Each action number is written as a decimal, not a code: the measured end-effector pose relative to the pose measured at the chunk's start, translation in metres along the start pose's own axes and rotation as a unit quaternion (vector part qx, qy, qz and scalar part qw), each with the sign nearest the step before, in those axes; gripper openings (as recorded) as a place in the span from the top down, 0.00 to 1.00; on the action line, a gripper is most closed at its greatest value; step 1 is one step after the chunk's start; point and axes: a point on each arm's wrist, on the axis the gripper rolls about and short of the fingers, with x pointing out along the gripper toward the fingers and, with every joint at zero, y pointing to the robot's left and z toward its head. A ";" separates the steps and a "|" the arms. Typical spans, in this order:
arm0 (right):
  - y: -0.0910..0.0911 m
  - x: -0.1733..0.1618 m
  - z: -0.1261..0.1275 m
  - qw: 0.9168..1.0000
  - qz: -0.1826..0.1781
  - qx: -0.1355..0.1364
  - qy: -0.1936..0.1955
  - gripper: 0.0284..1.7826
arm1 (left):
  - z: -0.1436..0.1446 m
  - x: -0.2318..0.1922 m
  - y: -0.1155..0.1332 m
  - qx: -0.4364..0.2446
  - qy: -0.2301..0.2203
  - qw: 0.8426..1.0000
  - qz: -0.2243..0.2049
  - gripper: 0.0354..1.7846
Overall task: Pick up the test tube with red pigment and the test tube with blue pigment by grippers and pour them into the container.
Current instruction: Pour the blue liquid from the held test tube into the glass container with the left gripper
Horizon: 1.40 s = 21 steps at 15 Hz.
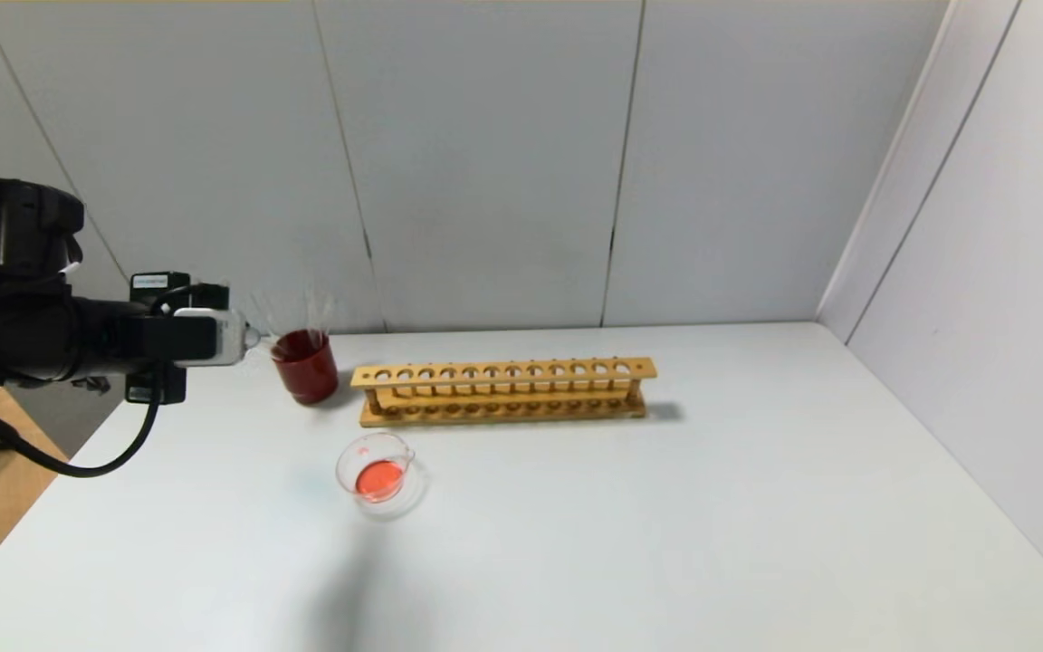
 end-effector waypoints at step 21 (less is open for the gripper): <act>0.000 0.000 0.000 1.000 0.000 0.000 0.000 0.02 | 0.003 0.069 -0.027 0.082 -0.006 0.996 -0.044 0.83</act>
